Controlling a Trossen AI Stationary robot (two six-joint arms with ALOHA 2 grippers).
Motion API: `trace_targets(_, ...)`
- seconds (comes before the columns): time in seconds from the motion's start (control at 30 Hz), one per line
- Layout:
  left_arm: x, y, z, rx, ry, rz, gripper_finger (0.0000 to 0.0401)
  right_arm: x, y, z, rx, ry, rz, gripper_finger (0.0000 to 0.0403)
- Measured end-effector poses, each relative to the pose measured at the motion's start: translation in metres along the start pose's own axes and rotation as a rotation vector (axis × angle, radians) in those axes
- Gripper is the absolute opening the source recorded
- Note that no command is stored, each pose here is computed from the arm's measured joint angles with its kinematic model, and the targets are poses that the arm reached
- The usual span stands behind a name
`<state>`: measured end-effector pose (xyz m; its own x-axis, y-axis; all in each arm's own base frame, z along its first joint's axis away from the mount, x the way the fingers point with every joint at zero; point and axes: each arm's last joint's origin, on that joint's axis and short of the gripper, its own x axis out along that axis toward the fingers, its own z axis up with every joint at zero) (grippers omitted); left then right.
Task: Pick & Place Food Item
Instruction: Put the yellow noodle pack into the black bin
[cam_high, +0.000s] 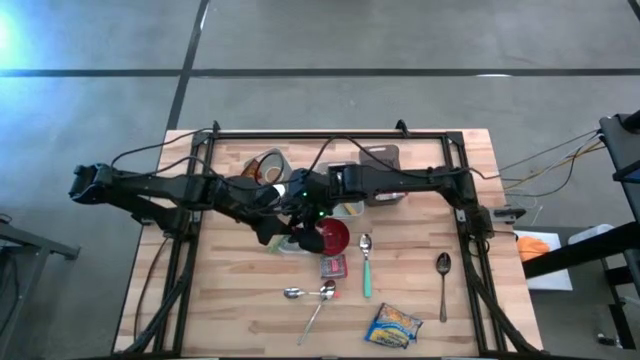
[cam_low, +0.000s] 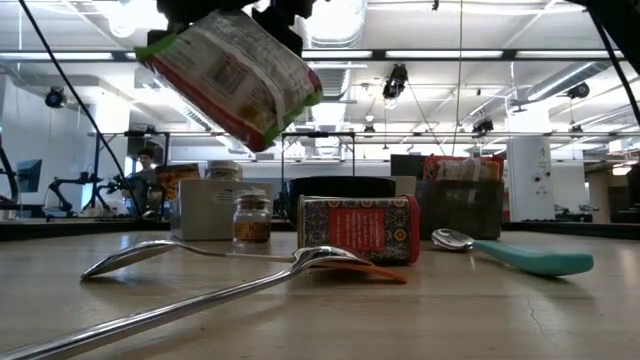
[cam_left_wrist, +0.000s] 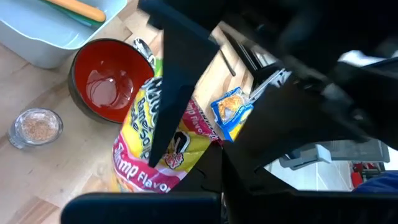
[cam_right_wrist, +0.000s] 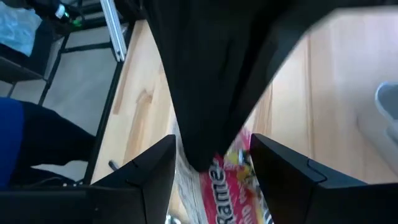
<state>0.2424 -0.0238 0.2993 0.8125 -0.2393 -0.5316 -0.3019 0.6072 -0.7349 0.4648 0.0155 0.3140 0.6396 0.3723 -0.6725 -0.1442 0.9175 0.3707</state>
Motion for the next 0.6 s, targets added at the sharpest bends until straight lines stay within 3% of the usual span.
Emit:
trace_targets(0.33, 0.0, 0.0, 0.0007, 0.022, -0.005, -0.004, 0.0, -0.0029, 0.0011, -0.0002, -0.002, 0.001, -0.001, 0.0194)
trace_targets(0.6, 0.0, 0.0004, 0.0006, 0.024, -0.003, 0.0, 0.0, -0.0026, 0.0012, -0.0004, -0.002, 0.002, 0.001, 0.0072)
